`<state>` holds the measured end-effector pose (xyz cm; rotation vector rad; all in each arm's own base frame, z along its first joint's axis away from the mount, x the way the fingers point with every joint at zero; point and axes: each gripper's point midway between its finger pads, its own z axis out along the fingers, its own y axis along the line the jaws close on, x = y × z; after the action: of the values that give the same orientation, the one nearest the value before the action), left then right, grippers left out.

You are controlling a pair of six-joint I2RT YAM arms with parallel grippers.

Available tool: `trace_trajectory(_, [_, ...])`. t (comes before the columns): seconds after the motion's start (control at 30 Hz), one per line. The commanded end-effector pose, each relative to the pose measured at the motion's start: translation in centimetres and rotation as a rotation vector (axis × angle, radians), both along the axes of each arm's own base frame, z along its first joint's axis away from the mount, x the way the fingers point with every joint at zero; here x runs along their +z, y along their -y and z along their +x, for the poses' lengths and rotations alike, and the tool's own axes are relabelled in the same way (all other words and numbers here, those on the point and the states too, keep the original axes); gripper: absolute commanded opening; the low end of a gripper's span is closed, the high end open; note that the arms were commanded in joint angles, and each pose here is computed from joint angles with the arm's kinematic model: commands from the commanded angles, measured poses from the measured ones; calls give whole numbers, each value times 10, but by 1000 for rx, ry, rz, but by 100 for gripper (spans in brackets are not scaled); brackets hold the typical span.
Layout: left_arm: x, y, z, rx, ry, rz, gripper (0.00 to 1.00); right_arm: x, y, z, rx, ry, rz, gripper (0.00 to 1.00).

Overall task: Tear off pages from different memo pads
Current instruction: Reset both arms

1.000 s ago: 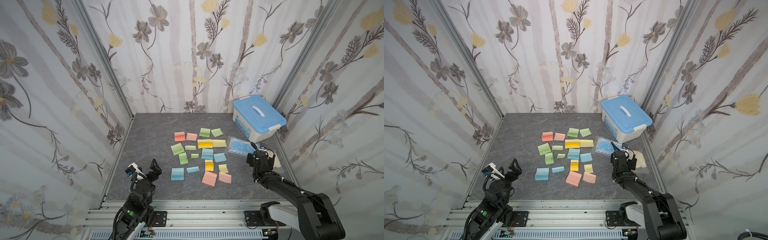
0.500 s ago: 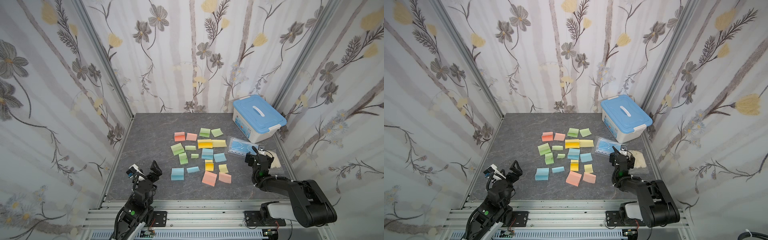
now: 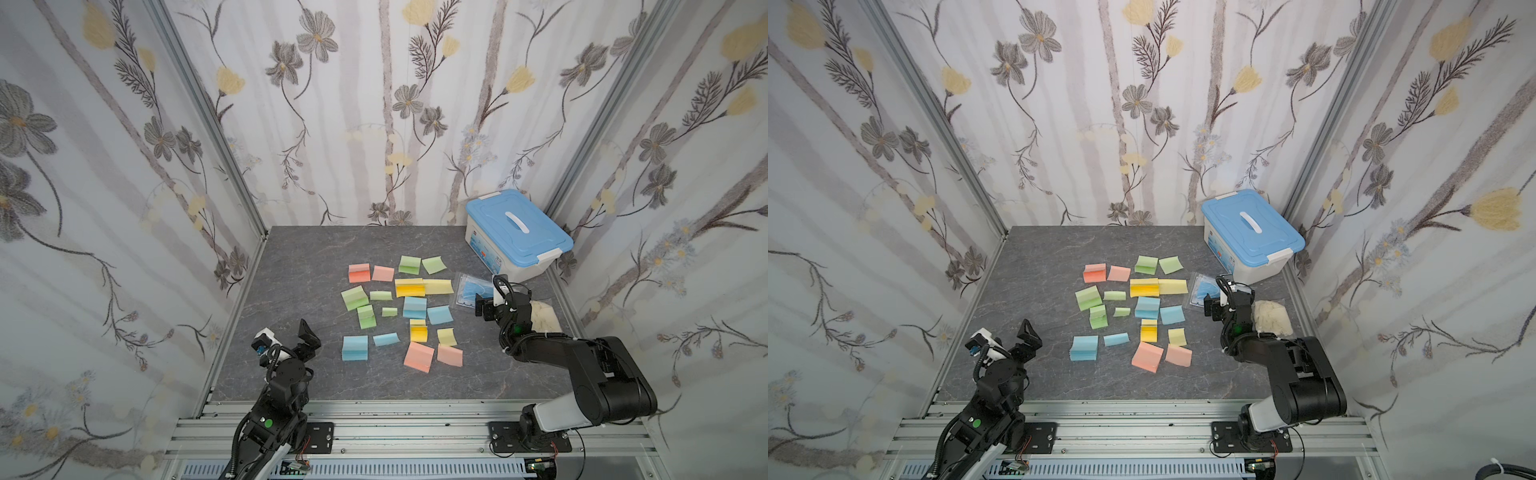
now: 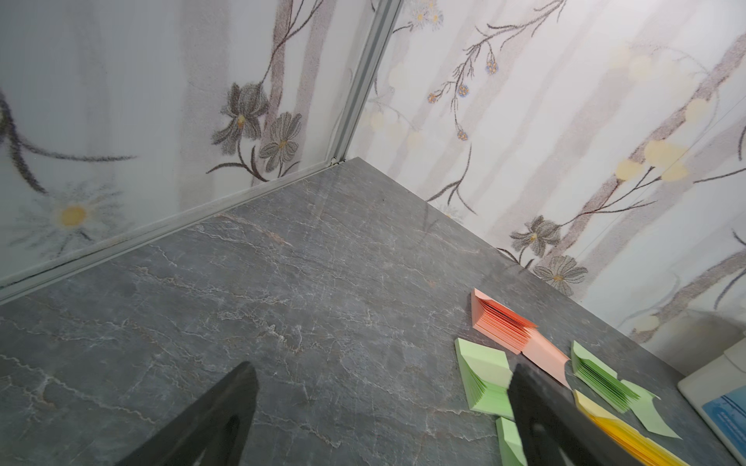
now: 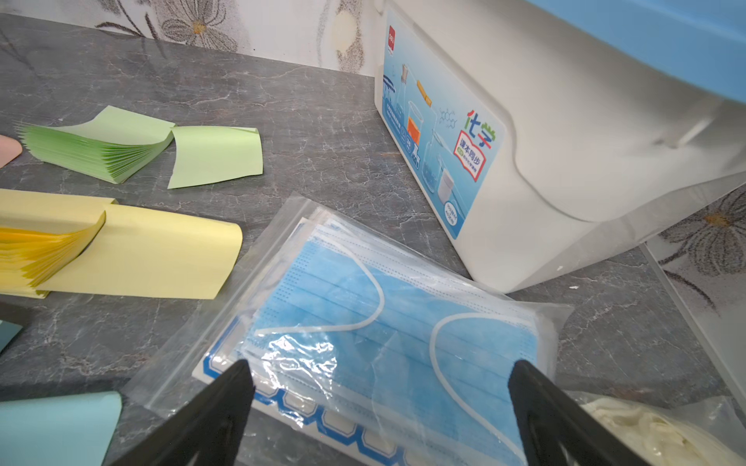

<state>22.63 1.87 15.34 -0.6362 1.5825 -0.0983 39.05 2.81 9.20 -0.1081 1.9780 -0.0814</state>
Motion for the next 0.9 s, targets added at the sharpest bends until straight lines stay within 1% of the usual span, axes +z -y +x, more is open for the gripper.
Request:
trace_trajectory(0.0, [18,-8,5,61,81,63,100,1,-5,1,29,0,4,100])
trace_trajectory(0.1, [28,-20,11,130,54,162,100,1,-5,1,30,0,4,100])
trace_trajectory(0.13, [30,-21,16,134,35,192,100,1,-5,1,30,-1,4,100])
trace_trajectory(0.27, [27,-16,45,67,-54,224,100,2,-5,2,30,1,4,100])
trace_trajectory(0.33, [26,-9,60,28,-89,271,100,1,-5,2,30,0,4,100])
trace_trajectory(0.4, [13,-5,75,3,-148,333,100,1,-5,2,30,0,3,100])
trace_trajectory(0.43, [-2,-5,82,-4,-202,365,100,2,-5,2,30,0,4,100])
trace_trajectory(0.47, [-18,-8,89,-2,-257,377,100,2,-5,2,29,0,4,100])
trace_trajectory(0.5, [-21,-13,95,29,-288,393,100,1,-5,2,30,-1,4,100])
trace_trajectory(0.53, [-26,-6,105,-16,-332,385,100,2,-5,2,29,-1,4,100])
trace_trajectory(0.6, [-25,3,120,-72,-275,353,100,1,-5,2,30,-2,4,100])
trace_trajectory(0.63, [-24,2,124,-73,-255,344,100,1,-5,2,29,-1,4,100])
trace_trajectory(0.67, [-28,-1,130,-66,-264,342,100,1,-5,2,29,-1,4,100])
trace_trajectory(0.7, [-31,-6,135,-50,-308,362,100,1,-5,2,29,-1,4,100])
trace_trajectory(0.77, [-28,-9,145,-40,-290,429,100,1,-5,2,30,-1,3,100])
trace_trajectory(0.8, [-34,-11,150,-50,-262,416,100,1,-5,2,30,-2,4,100])
trace_trajectory(0.83, [-42,-11,156,-83,-240,408,100,1,-5,2,29,-1,4,100])
trace_trajectory(0.87, [-56,0,158,-166,-294,398,100,1,-5,2,30,-3,4,100])
